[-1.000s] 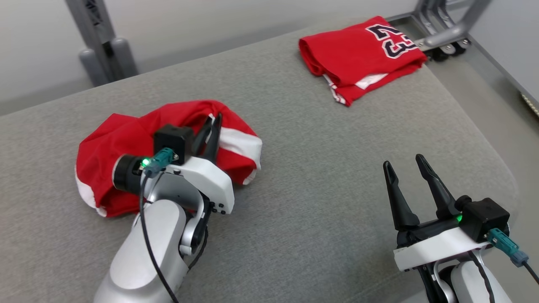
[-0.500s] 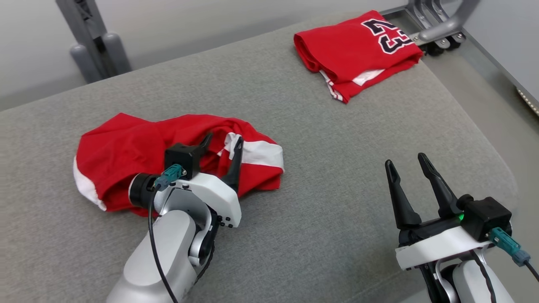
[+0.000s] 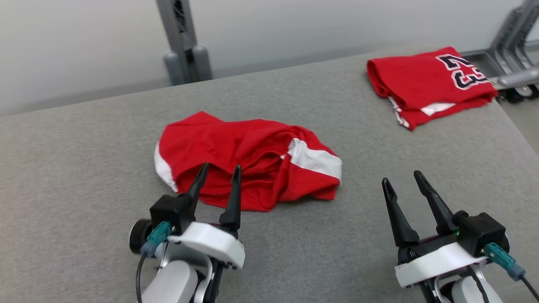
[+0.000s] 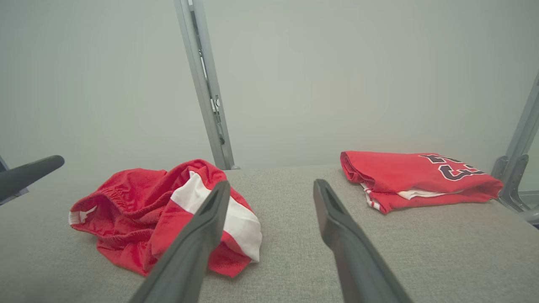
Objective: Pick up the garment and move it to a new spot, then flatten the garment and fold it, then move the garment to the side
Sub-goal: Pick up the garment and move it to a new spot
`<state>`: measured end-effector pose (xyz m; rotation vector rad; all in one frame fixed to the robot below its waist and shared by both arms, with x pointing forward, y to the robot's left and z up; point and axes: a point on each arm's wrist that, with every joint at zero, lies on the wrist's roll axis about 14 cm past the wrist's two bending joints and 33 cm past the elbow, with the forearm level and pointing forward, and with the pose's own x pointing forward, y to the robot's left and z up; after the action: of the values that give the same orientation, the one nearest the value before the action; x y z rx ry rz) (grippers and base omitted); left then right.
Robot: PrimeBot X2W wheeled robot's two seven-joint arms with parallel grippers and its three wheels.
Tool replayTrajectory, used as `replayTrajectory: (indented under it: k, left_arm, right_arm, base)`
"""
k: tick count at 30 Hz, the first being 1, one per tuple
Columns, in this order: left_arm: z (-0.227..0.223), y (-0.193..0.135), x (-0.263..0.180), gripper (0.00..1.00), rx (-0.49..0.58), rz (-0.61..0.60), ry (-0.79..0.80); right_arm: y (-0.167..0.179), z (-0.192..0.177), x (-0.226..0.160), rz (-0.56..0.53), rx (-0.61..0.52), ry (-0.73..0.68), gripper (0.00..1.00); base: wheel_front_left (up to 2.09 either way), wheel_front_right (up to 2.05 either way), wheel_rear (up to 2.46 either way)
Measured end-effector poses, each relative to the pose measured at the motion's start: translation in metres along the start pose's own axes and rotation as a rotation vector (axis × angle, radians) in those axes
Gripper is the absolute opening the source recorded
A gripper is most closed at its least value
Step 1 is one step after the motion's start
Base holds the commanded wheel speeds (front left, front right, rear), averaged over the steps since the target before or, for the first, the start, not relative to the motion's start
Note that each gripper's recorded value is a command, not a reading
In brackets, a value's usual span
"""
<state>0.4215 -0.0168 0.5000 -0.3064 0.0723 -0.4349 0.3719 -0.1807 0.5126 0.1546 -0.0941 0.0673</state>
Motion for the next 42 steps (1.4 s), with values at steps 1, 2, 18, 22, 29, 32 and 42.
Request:
replayTrajectory:
  k: [1, 2, 18, 22, 29, 32, 42]
  left_arm:
    - [0.002, 0.006, -0.007, 1.00, -0.006, 0.025, -0.009]
    - [0.004, 0.012, -0.014, 1.00, -0.010, 0.048, -0.016]
    - [0.042, 0.068, -0.114, 1.00, 0.083, 0.316, -0.176]
    - [0.055, 0.070, -0.136, 1.00, 0.136, 0.356, -0.227]
    - [0.061, 0.076, -0.160, 1.00, 0.200, 0.408, -0.256]
    - [0.060, 0.079, -0.163, 1.00, 0.209, 0.412, -0.255]
    - [0.054, 0.080, -0.161, 1.00, 0.217, 0.398, -0.233]
  right_arm:
    - [0.004, -0.001, 0.001, 0.013, 0.003, 0.001, 1.00]
    - [0.009, -0.001, 0.002, 0.027, 0.007, 0.001, 1.00]
    - [0.047, -0.005, -0.015, 0.134, 0.025, 0.007, 1.00]
    - [0.051, -0.005, -0.027, 0.143, 0.031, 0.008, 1.00]
    - [0.053, -0.003, -0.037, 0.144, 0.037, 0.002, 1.00]
    - [0.055, -0.002, -0.039, 0.150, 0.039, -0.002, 1.00]
    - [0.060, -0.005, -0.038, 0.164, 0.044, 0.007, 1.00]
  base:
    - [0.00, 0.00, 0.00]
    - [0.00, 0.00, 0.00]
    - [0.00, 0.00, 0.00]
    - [0.00, 0.00, 0.00]
    - [0.00, 0.00, 0.00]
    - [0.00, 0.00, 0.00]
    - [0.00, 0.00, 0.00]
